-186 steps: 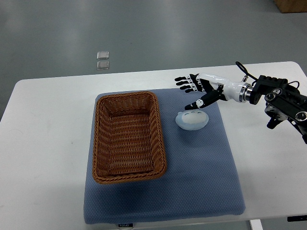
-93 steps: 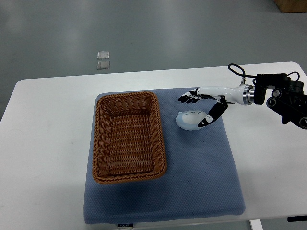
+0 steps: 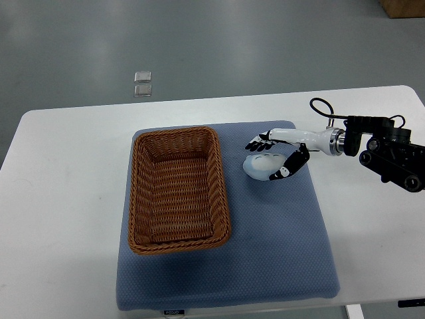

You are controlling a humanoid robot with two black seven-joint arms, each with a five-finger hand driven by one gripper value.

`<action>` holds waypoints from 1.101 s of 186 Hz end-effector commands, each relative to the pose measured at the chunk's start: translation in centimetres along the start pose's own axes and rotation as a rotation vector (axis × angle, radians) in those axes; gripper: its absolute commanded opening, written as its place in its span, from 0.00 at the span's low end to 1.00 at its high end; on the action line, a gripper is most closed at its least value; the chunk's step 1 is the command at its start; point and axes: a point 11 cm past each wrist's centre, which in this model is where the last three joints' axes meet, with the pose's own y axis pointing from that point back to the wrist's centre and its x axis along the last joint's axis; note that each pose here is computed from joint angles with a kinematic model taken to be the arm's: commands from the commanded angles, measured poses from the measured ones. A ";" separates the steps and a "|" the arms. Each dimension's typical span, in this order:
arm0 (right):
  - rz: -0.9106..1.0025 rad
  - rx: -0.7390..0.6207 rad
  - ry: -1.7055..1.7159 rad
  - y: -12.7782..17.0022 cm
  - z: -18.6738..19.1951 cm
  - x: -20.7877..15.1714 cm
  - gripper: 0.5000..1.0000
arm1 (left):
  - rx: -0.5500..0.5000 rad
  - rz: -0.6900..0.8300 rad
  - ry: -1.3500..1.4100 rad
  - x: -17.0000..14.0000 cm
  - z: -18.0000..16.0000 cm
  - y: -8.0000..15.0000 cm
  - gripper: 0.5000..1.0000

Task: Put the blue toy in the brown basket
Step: 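Close the right hand fingers around the plush toy and lift it, then carry the held toy over the wicker basket and release it inside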

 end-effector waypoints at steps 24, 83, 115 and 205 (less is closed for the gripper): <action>-0.002 -0.007 0.001 0.0 0.3 -0.3 0.07 | 0.000 0.000 0.000 0.0 0.0 0.0 1.00; 0.060 0.018 -0.011 0.6 -0.2 1.5 0.00 | 0.000 0.000 0.000 0.0 0.0 0.0 1.00; 0.090 0.149 -0.043 0.4 -2.9 2.6 0.00 | 0.001 0.000 0.000 0.0 0.0 0.0 1.00; 0.013 0.423 -0.050 -5.5 -14.1 1.3 0.00 | 0.000 0.000 0.000 0.0 0.0 0.0 1.00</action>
